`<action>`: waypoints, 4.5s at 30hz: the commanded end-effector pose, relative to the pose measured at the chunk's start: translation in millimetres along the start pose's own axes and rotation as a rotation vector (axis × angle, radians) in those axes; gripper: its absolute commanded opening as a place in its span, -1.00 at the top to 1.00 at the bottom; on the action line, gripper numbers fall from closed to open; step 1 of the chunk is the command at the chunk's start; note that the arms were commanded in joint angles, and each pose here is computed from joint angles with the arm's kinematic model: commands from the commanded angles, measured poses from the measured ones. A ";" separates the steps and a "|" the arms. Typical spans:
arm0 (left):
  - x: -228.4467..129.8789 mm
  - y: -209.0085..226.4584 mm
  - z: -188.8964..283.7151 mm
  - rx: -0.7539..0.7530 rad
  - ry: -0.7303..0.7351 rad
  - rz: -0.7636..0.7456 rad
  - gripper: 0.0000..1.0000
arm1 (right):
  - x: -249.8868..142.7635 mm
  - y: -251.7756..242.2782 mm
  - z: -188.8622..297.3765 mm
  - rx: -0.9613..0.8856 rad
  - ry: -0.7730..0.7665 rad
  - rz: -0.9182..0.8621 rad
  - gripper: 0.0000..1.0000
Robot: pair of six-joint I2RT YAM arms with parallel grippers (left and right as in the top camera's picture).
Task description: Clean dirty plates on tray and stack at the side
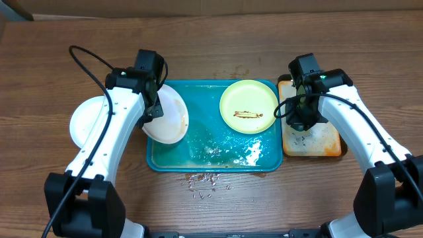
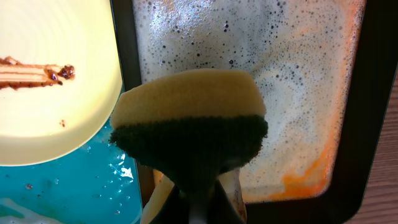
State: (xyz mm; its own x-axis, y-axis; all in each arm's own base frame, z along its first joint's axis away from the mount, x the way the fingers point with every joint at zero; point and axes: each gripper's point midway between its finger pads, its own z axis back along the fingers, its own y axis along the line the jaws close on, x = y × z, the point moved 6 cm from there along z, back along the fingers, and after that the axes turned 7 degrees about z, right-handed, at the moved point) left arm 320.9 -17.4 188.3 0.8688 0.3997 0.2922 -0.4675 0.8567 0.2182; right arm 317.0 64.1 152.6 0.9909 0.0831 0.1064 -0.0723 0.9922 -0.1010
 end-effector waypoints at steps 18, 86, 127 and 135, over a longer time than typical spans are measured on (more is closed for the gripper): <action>-11.9 -26.5 81.9 0.196 -0.502 -0.163 0.92 | 3.4 -0.5 2.2 0.002 -0.017 0.000 0.92; -60.4 -58.6 150.7 0.372 -0.948 -0.379 0.92 | 2.2 -0.6 2.2 0.002 -0.011 -0.007 0.92; -52.8 -42.7 136.7 0.401 -0.850 -0.370 0.92 | 0.1 -1.0 2.2 0.000 0.001 -0.006 0.92; -53.4 -39.8 135.8 0.413 -0.840 -0.379 0.91 | -0.5 -1.0 2.2 0.000 0.004 -0.005 0.92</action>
State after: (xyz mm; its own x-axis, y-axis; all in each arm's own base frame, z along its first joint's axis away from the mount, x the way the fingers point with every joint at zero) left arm 271.7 -119.5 280.8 0.6805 -0.4088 0.6082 -0.2926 0.6094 0.7369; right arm 314.3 63.5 152.3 0.9923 0.0834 0.0917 -0.0739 0.9919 -0.1031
